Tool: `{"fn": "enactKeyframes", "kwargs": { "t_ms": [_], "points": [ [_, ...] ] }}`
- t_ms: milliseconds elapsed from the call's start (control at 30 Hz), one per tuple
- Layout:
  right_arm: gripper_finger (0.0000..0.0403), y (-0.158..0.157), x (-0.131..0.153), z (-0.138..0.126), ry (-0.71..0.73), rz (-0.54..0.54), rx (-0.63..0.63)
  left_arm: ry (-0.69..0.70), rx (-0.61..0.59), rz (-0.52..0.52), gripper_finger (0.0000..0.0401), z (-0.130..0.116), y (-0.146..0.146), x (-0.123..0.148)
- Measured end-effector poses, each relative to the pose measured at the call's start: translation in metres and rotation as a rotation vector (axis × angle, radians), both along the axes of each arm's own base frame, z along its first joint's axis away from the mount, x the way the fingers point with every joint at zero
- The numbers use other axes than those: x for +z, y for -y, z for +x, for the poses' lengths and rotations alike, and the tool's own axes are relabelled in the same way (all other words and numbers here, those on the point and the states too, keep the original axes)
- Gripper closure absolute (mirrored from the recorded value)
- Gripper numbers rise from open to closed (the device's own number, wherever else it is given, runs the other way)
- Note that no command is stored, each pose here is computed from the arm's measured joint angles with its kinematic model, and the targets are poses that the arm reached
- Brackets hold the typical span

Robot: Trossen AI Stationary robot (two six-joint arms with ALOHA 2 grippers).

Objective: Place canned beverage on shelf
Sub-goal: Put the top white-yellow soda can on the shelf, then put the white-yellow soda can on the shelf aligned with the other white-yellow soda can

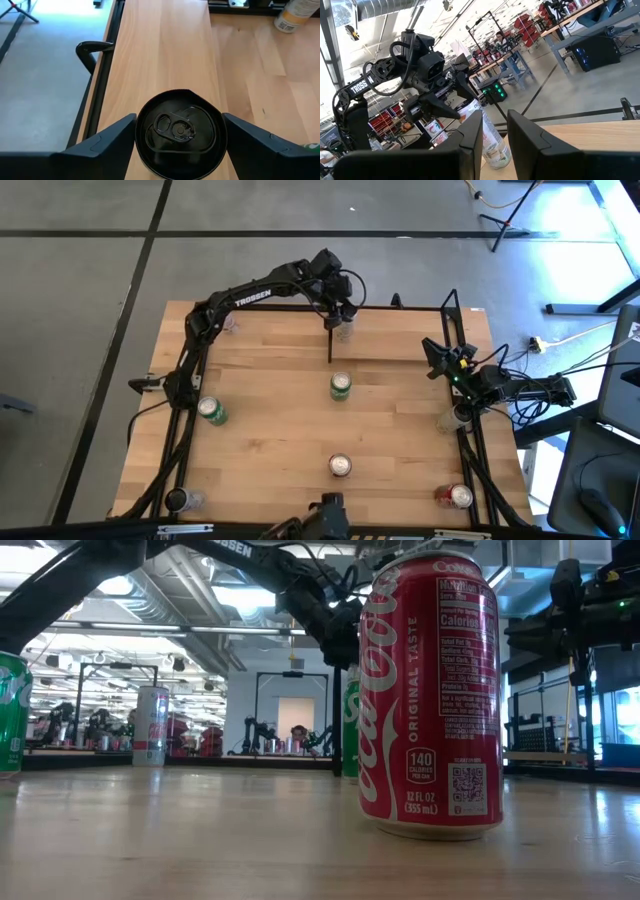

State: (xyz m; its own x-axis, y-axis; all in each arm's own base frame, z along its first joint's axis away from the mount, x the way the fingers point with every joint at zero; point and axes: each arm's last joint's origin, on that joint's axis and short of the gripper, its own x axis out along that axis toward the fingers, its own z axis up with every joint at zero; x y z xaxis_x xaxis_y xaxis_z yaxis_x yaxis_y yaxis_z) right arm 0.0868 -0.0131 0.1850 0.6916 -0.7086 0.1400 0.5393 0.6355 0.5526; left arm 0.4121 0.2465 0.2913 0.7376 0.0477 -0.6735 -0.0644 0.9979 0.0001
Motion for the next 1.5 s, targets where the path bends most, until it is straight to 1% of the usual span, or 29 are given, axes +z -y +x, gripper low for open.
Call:
{"fn": "enactKeyframes", "kwargs": {
  "t_ms": [167,300,467,500,567,633,733,800,933,1067,1233,1367,1500],
  "points": [
    [0.0327,0.000,0.000,0.000,0.000,0.000,0.000,0.001,0.002,0.009,0.0124,0.000,0.002,0.004],
    [0.0327,0.000,0.000,0.000,0.000,0.000,0.002,0.029,0.017,0.043,0.0127,-0.002,0.003,0.019],
    [0.0327,-0.002,0.001,0.001,0.004,-0.022,0.071,0.051,0.025,0.055,0.0128,-0.008,0.007,0.052],
    [0.0327,-0.002,0.003,0.001,-0.006,-0.040,0.083,0.052,0.027,0.054,0.0128,-0.010,0.010,0.061],
    [0.0327,-0.003,0.007,0.002,-0.073,-0.103,0.117,0.064,0.029,0.046,0.0128,-0.013,0.017,0.080],
    [0.0327,-0.003,0.023,-0.001,-0.096,-0.160,0.125,0.066,0.023,0.028,0.0128,-0.016,0.028,0.093],
    [0.0327,-0.002,0.050,-0.005,-0.114,-0.197,0.111,0.066,0.008,0.002,0.0128,-0.026,0.047,0.103],
    [0.0327,-0.003,0.064,-0.004,-0.182,-0.216,0.124,0.066,-0.005,0.002,0.0128,-0.031,0.058,0.109],
    [0.0327,-0.005,0.101,0.001,-0.315,-0.228,0.213,0.030,-0.021,-0.021,0.0128,-0.042,0.072,0.110],
    [0.0327,-0.009,0.136,0.013,-0.478,-0.175,0.342,-0.009,-0.020,-0.048,0.0128,-0.057,0.081,0.103],
    [0.0327,-0.014,0.178,0.030,-0.672,-0.059,0.479,0.001,-0.013,-0.048,0.0128,-0.084,0.096,0.096],
    [0.0327,-0.018,0.199,0.045,-0.846,0.075,0.563,0.052,0.001,-0.029,0.0128,-0.116,0.111,0.097],
    [0.0327,-0.023,0.204,0.061,-1.032,0.258,0.611,0.093,0.029,-0.036,0.0128,-0.150,0.127,0.095]
  ]
}}
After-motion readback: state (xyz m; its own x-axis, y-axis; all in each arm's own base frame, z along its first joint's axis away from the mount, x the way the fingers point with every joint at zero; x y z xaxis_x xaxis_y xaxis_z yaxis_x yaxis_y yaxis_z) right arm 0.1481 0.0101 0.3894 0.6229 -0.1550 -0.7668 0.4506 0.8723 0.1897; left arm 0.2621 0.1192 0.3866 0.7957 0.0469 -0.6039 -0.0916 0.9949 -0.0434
